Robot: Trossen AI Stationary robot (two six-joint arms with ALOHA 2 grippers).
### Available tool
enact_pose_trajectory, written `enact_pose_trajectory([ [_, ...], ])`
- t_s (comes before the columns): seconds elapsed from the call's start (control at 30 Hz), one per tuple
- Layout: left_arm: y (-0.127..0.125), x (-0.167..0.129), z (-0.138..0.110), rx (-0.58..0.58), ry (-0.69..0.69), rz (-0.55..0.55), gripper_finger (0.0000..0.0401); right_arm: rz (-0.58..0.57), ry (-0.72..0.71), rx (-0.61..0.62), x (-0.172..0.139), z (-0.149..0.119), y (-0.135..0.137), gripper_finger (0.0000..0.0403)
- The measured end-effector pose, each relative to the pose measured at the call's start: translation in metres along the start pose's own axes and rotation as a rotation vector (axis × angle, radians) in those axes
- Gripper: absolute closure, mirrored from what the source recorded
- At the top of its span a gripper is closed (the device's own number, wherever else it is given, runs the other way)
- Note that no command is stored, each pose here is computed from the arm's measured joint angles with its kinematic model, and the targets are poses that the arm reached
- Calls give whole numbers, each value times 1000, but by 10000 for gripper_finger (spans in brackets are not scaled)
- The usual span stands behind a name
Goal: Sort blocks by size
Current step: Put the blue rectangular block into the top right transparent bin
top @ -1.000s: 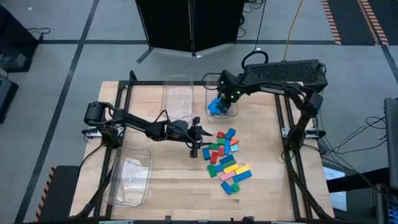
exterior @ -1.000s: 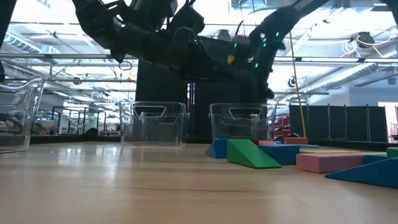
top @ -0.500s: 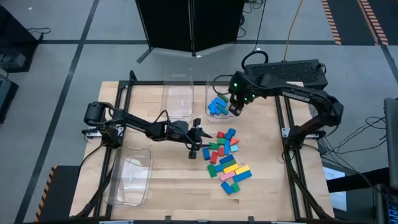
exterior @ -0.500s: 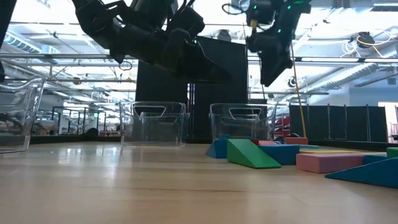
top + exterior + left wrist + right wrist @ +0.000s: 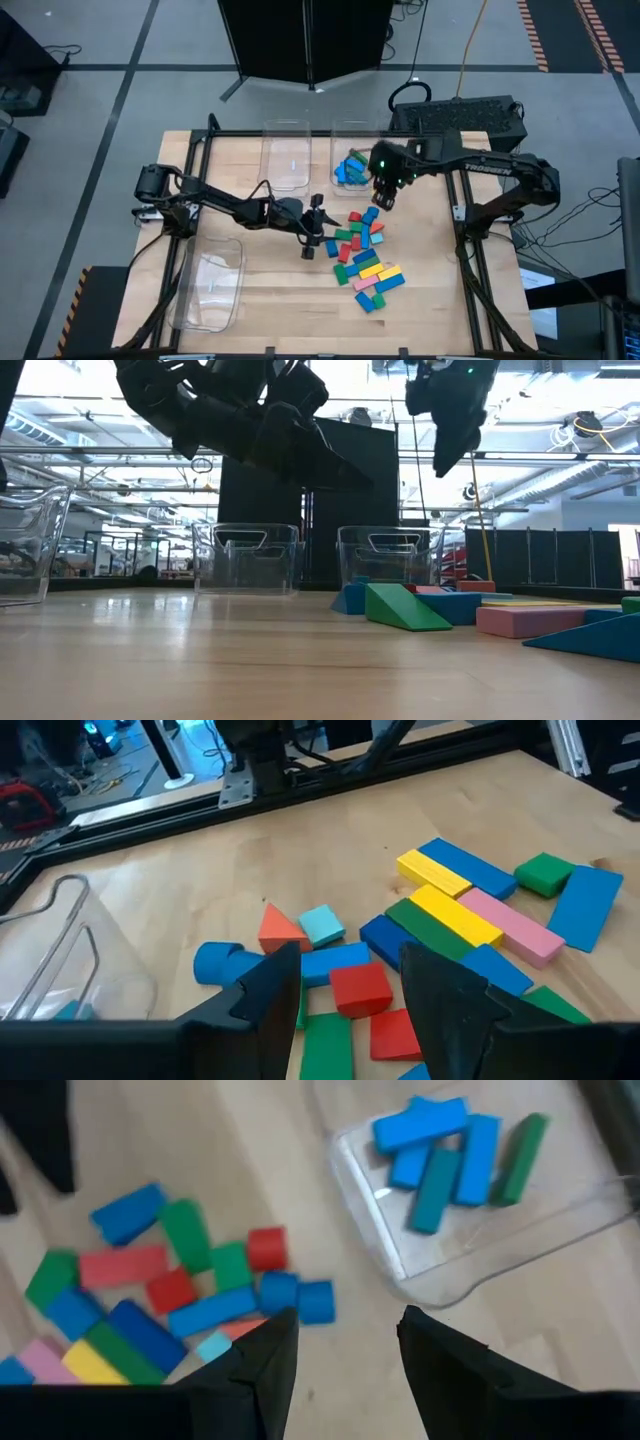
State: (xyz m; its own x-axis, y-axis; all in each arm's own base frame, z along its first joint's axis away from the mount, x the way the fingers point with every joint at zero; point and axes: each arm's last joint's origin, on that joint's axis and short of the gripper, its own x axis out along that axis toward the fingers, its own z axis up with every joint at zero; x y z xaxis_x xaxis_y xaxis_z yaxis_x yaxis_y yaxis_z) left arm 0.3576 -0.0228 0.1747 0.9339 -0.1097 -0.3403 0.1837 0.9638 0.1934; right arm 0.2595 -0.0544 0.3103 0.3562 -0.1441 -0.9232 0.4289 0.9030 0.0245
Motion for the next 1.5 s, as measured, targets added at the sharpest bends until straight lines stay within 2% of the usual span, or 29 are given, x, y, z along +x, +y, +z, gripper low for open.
enact_pose_trajectory([
  [0.1,-1,0,-2,-1,21,-2,228,-6,1,-40,-2,-5,17,234],
  [0.4,-5,0,-6,1,72,-22,228,71,2,-185,-9,-28,71,234],
  [0.53,-13,0,-5,25,69,-42,228,30,-30,-220,-14,-39,90,234],
  [0.73,-25,0,-2,40,69,-62,228,61,-29,-274,-8,-61,113,234],
  [1.03,-39,-1,-6,66,148,-7,228,52,83,-324,49,-119,123,234],
  [1.2,-41,-1,-6,69,150,-8,228,181,97,-309,73,-146,130,234],
  [1.3,-41,-1,-7,68,165,-11,228,214,76,-315,85,-159,131,234],
  [1.5,-42,-2,-12,-33,212,-7,228,202,87,-311,92,-170,129,234],
])
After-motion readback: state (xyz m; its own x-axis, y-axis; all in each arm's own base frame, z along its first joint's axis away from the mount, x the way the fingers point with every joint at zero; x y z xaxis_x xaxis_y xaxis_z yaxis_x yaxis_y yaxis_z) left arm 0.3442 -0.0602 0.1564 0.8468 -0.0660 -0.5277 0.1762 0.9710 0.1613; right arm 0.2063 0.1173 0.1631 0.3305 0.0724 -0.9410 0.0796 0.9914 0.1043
